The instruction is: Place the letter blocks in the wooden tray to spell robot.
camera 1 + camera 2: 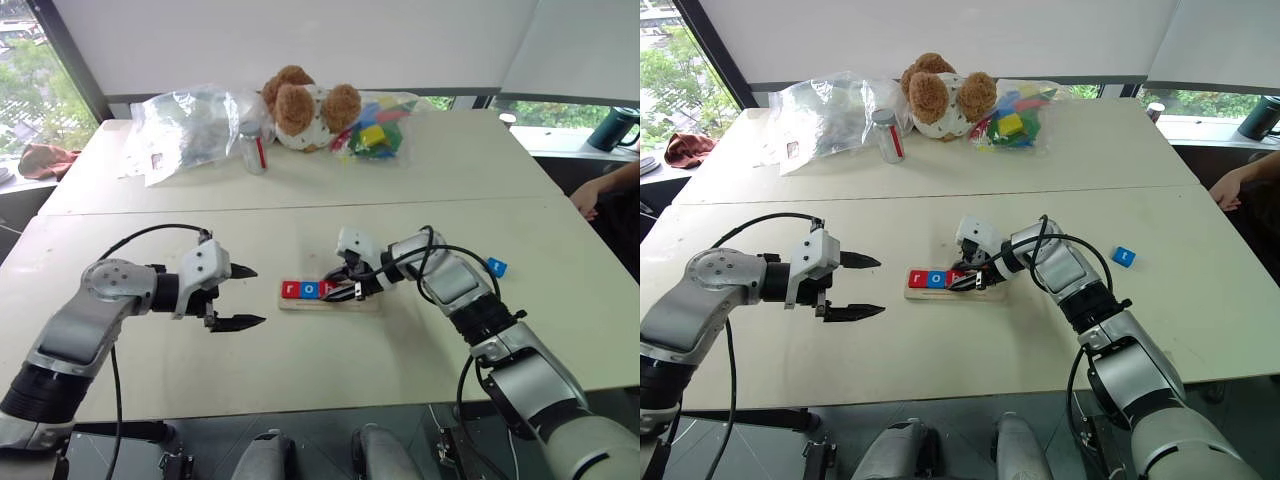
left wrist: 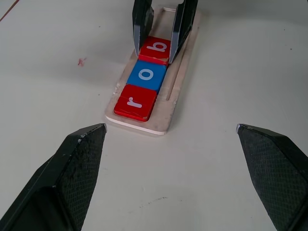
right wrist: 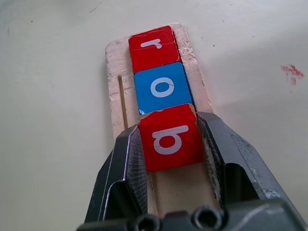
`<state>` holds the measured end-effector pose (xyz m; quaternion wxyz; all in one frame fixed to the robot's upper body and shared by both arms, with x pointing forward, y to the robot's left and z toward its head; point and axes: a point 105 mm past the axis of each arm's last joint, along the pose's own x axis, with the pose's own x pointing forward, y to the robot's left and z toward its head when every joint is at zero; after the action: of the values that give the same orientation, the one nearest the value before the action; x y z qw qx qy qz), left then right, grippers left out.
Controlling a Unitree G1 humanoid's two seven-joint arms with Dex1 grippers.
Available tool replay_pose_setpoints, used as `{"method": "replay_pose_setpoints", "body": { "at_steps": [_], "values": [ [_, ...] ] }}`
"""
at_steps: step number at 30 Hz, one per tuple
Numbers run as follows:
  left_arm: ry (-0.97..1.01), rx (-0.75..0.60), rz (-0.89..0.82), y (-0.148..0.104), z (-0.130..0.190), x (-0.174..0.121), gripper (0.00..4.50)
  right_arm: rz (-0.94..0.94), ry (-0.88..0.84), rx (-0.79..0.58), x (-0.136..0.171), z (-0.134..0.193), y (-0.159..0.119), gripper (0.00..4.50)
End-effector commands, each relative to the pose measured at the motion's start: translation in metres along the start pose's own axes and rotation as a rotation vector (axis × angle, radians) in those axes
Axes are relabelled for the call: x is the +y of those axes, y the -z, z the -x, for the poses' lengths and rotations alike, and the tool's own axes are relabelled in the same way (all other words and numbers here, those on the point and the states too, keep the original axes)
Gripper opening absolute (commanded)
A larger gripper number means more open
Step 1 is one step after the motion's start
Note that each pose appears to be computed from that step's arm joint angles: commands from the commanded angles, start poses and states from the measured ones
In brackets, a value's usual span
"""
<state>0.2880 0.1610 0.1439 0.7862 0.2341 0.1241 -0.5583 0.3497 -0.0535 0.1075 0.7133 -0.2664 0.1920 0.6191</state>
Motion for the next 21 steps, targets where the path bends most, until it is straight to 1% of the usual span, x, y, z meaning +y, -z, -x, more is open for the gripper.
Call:
{"method": "replay_pose_setpoints", "body": {
  "at_steps": [1,6,8,9,12,13,17,19,21],
  "values": [
    [-0.003,-0.018,-0.04,-0.009,0.0,0.001,4.5,0.035,0.011,-0.018,-0.003,0.003,-0.011,1.17],
    [-0.007,-0.017,-0.038,-0.008,-0.001,0.002,4.5,0.037,0.015,-0.014,-0.004,0.002,-0.011,1.17],
    [-0.007,-0.017,-0.036,-0.007,-0.002,0.003,4.5,0.028,0.017,-0.03,-0.004,0.002,-0.013,2.2],
    [-0.007,-0.017,-0.035,-0.007,-0.002,0.003,4.5,0.021,0.021,-0.038,-0.004,0.003,-0.014,2.63],
    [-0.007,-0.016,-0.033,-0.006,-0.002,0.004,4.5,0.018,0.047,-0.057,-0.008,0.007,-0.018,4.2],
    [-0.007,-0.015,-0.032,-0.005,-0.002,0.005,4.5,0.016,0.052,-0.068,-0.009,0.008,-0.021,4.48],
    [-0.009,-0.015,-0.036,-0.005,-0.003,0.006,4.5,0.018,0.071,-0.105,-0.01,0.013,-0.031,4.48],
    [-0.009,-0.02,-0.039,-0.007,-0.003,0.007,4.5,0.027,0.115,-0.147,-0.014,0.022,-0.042,4.48],
    [-0.009,-0.037,-0.04,-0.01,-0.003,0.007,4.5,0.002,0.202,-0.202,-0.024,0.04,-0.051,4.48]
  ]
}}
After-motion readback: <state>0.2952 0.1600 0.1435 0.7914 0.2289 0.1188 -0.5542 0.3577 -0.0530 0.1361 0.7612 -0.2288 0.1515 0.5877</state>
